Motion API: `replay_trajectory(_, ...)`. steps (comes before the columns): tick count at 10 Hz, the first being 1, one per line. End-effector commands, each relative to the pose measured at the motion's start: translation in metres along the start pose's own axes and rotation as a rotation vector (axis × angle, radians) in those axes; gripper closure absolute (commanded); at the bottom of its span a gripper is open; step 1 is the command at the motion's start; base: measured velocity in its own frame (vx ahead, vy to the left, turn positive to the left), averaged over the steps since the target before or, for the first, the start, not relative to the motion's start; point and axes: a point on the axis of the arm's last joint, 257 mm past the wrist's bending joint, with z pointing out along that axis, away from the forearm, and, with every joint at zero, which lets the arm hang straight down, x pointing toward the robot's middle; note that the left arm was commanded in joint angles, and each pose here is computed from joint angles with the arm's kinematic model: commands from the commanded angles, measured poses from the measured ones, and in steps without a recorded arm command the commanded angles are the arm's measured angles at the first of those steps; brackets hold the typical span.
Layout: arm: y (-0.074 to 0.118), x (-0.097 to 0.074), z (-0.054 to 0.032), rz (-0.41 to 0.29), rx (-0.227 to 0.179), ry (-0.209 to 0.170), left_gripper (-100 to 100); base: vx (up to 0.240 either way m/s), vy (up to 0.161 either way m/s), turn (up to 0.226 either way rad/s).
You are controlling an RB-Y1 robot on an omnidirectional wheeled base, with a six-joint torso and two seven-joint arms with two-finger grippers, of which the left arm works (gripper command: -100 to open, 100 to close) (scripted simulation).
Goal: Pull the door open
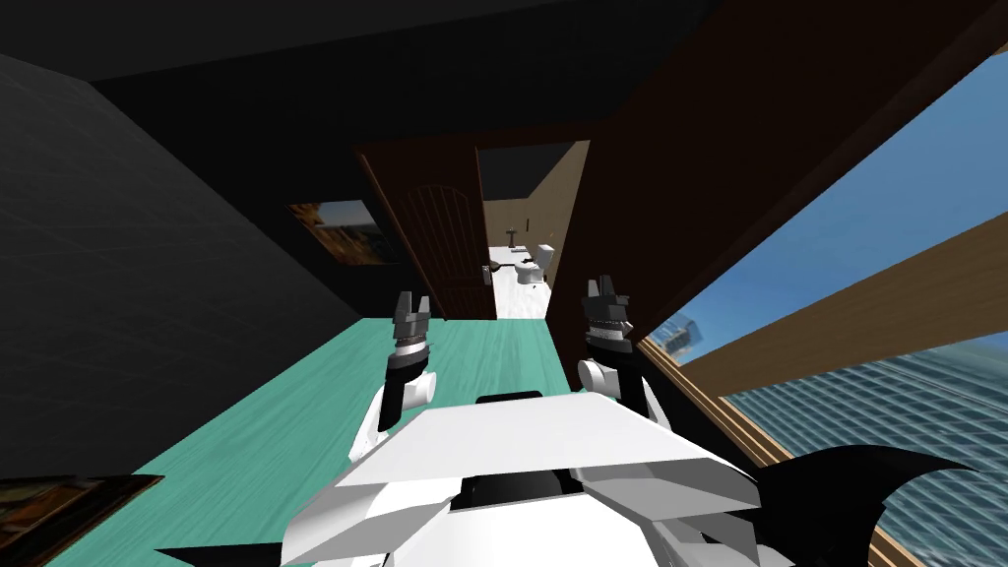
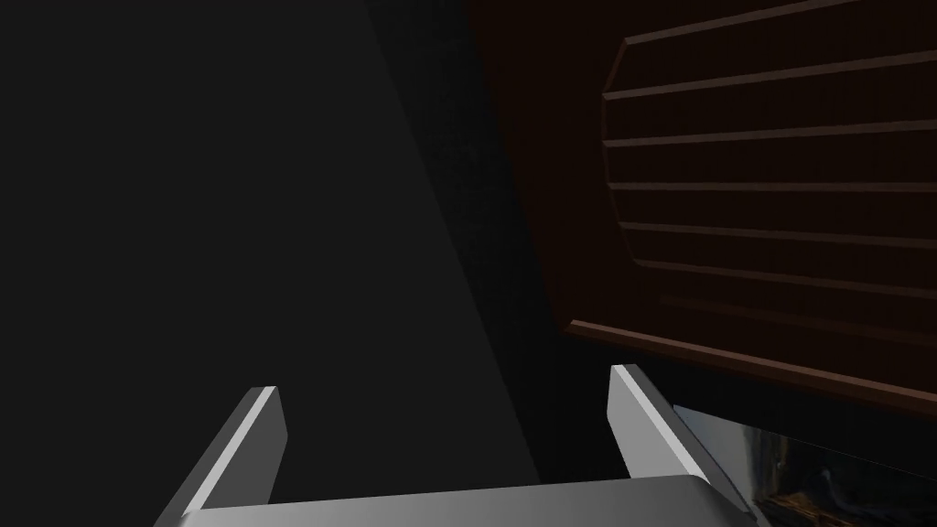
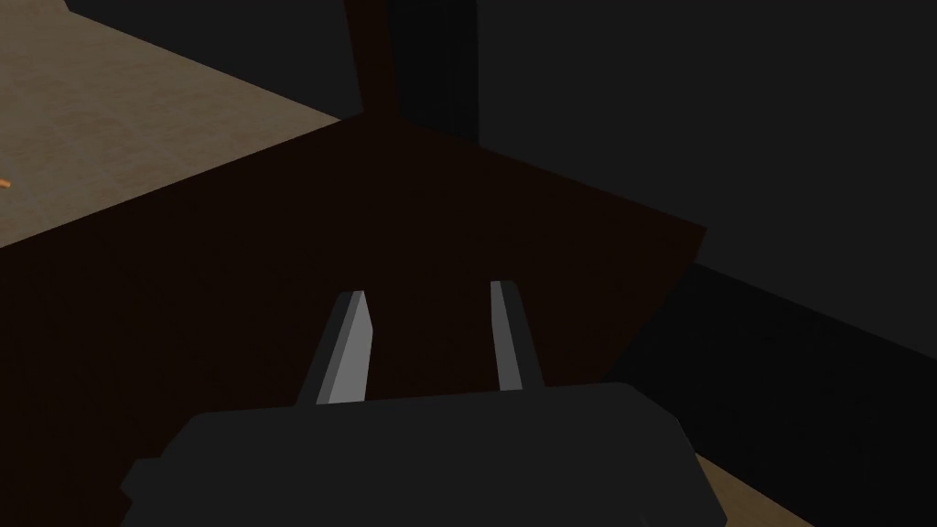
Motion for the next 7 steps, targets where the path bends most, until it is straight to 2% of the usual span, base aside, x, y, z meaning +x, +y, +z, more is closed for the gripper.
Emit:
replay_trajectory(1, 0.018, 0.003, -0.0004, -0.007, -0.036, 0.005, -100, 0.134, -0.002, -0.042)
replay_trajectory(7, 0.06, 0.007, -0.0052, -0.025, -0.12, 0.014, -100, 0.104, 0.003, -0.034)
